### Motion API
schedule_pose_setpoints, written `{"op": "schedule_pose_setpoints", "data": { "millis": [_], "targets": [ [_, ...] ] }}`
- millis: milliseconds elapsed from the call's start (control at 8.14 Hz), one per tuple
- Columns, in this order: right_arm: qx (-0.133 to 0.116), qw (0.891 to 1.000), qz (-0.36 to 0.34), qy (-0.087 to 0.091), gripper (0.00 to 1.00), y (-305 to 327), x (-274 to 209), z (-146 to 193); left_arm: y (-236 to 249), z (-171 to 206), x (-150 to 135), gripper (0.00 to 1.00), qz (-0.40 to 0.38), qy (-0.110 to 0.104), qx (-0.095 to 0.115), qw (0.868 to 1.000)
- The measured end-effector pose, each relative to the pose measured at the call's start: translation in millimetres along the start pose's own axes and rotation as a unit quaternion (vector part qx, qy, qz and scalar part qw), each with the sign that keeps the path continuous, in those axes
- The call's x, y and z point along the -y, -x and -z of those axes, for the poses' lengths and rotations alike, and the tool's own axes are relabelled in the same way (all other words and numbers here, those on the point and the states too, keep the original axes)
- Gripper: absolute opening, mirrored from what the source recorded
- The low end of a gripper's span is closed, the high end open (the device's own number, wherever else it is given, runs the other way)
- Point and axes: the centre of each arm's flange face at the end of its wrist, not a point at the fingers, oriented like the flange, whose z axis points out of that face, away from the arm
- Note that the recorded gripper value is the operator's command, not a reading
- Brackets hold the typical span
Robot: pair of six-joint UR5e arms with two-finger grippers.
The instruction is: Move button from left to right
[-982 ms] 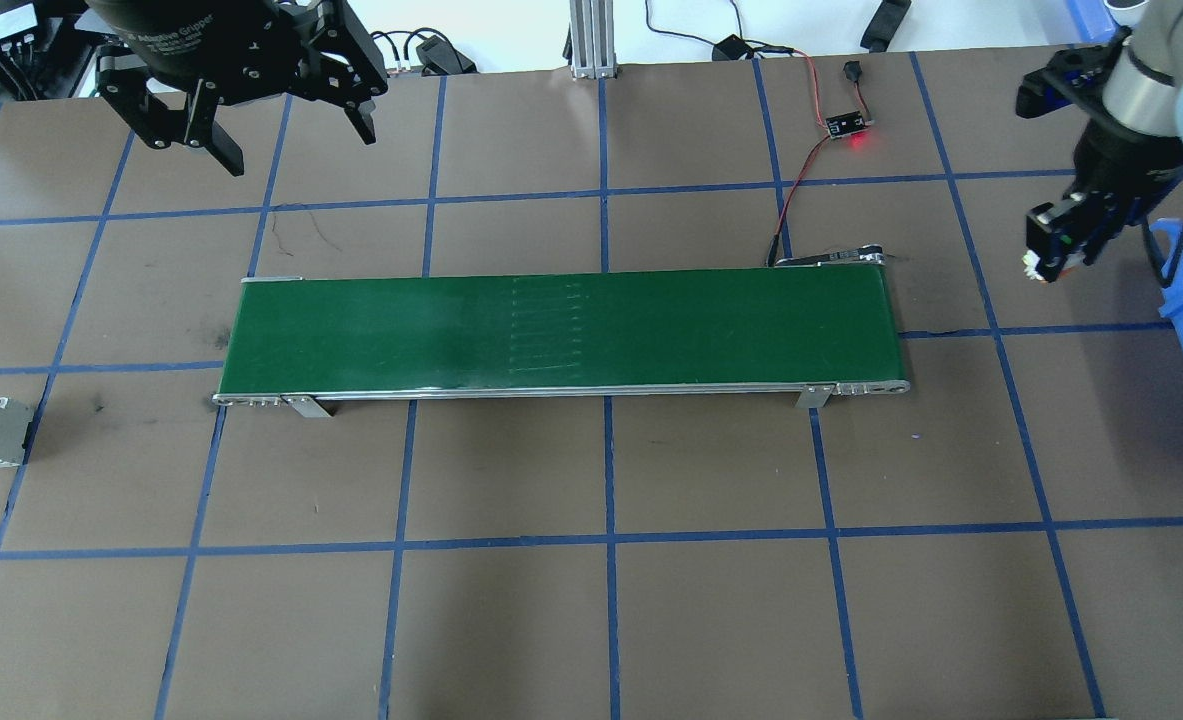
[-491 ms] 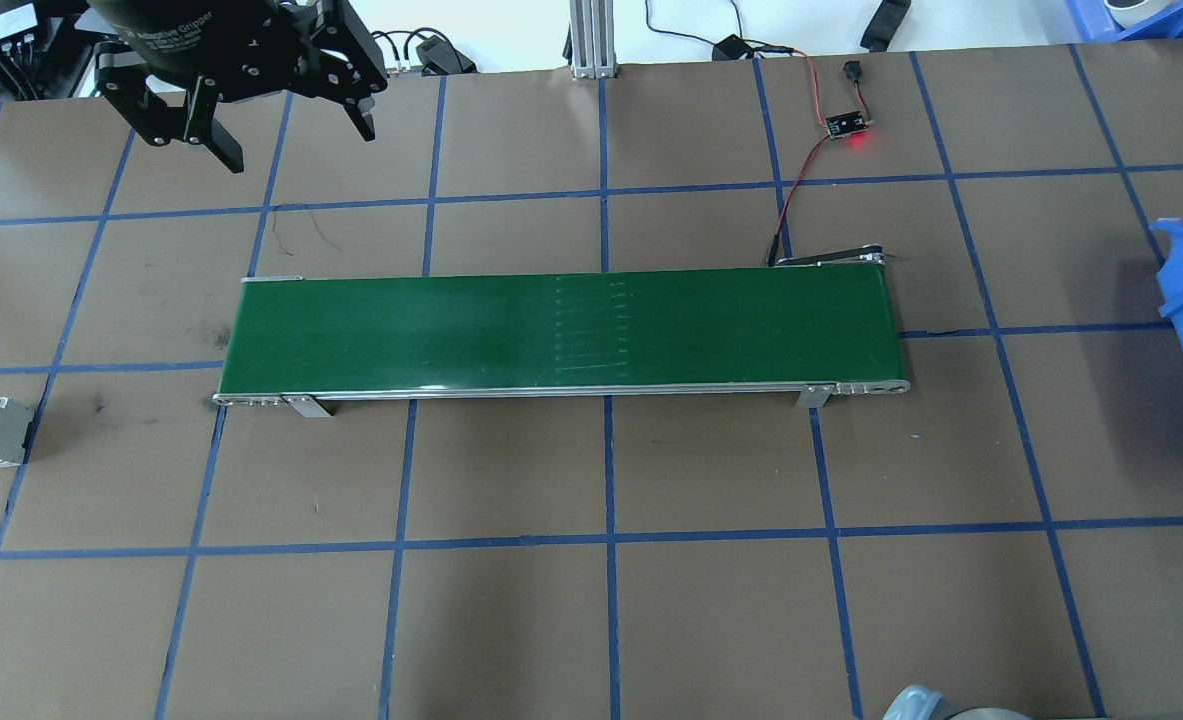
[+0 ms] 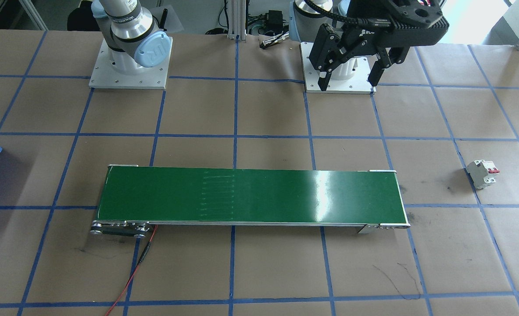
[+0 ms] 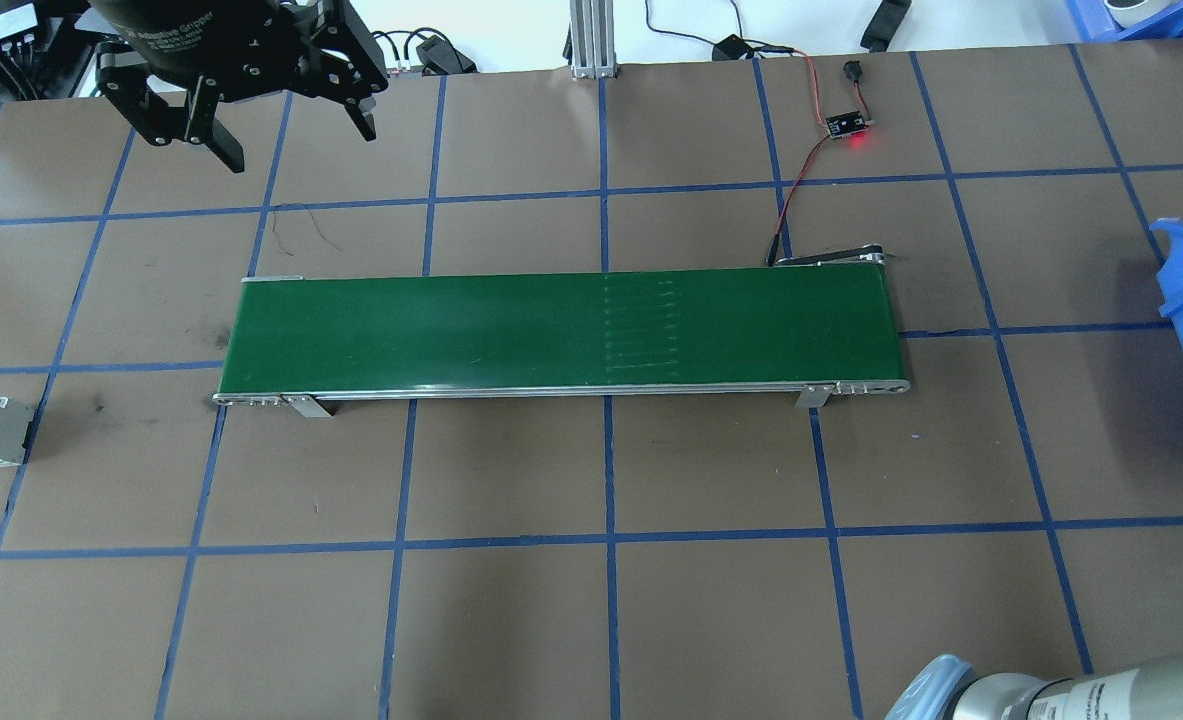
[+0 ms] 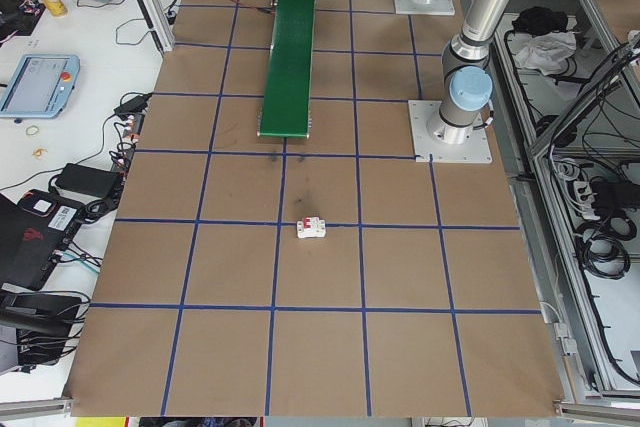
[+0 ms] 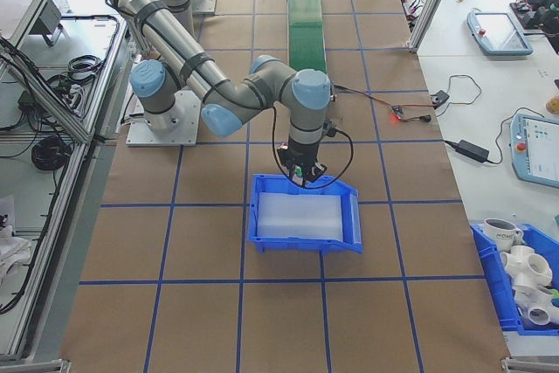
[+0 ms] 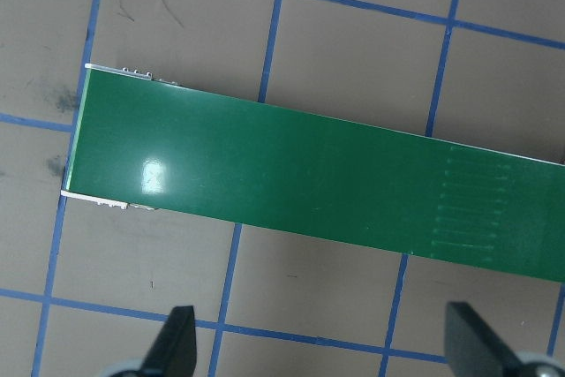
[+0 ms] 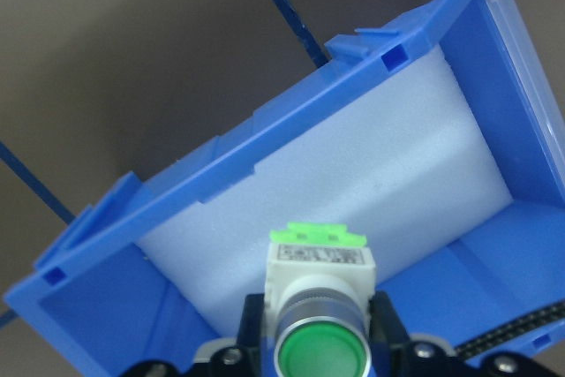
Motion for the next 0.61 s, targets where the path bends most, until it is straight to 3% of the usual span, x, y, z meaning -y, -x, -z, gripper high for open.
{"op": "schedule_pose_setpoints", "data": {
  "millis": [246,614],
  "targets": [
    [-0.027,0.992,0.122,0.009,0.00,-26.7,-14.9,-43.8,0.0,0.0,0.2,1.00,0.000,0.000,0.000,1.000],
    [-0.025,0.973,0.229,-0.010,0.00,-45.0,-8.8,-107.1,0.0,0.4,0.2,1.00,0.000,-0.001,0.000,1.000]
  ]
}}
